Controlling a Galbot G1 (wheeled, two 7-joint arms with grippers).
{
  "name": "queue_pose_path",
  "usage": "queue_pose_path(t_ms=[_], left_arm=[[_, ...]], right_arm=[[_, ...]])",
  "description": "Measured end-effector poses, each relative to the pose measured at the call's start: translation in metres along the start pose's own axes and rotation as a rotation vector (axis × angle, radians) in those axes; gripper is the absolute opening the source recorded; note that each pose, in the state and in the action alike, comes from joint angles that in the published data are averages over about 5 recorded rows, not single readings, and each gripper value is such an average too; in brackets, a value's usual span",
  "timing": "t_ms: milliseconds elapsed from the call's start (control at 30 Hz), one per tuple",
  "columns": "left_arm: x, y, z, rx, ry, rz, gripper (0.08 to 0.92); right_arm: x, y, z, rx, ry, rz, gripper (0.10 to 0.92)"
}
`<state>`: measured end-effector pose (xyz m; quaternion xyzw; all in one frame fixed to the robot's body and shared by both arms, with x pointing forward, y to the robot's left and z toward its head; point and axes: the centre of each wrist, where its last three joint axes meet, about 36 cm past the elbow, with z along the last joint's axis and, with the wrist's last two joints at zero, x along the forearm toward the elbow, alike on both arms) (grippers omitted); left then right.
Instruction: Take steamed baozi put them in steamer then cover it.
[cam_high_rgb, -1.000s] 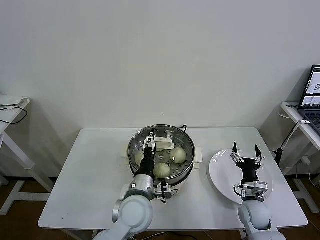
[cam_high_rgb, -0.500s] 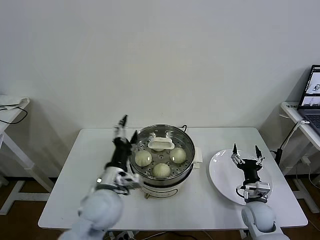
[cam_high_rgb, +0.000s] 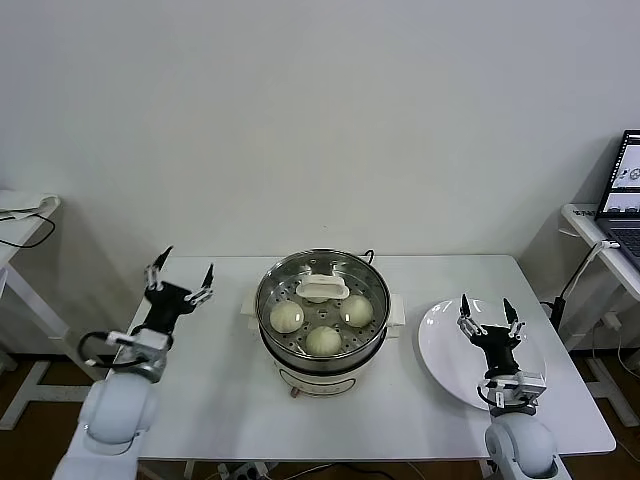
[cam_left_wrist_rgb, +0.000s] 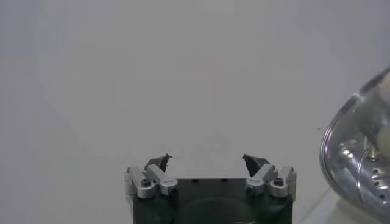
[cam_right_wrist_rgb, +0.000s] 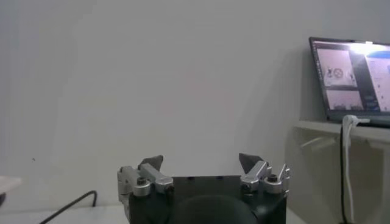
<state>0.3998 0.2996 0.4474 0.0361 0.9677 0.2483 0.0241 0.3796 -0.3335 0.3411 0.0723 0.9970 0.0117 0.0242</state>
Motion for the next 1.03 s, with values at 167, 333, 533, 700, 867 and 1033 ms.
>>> queue_pose_path(t_ms=[167,333,533,700,867,1033], left_arm=[[0.02,0.008,0.028,0.137,0.008,0.008,0.823],[0.039,0.01,0.047,0.221,0.021,0.015,0.823],[0.057,0.008,0.061,0.277,0.034,0.025,0.823],[0.066,0.005,0.069,0.301,0.046,0.03,0.823],[0.072,0.003,0.073,0.313,0.054,0.034,0.823],[0.075,0.001,0.074,0.319,0.056,0.037,0.823]], right_arm=[[0.009,-0.003,0.001,-0.005,0.014,-0.001,0.823],[0.019,-0.006,0.006,-0.006,0.035,0.002,0.823],[0.028,-0.006,0.011,-0.012,0.06,0.005,0.823],[0.03,-0.005,0.014,-0.015,0.073,0.007,0.823],[0.031,-0.005,0.017,-0.019,0.081,0.013,0.823],[0.033,-0.006,0.017,-0.019,0.083,0.017,0.823]])
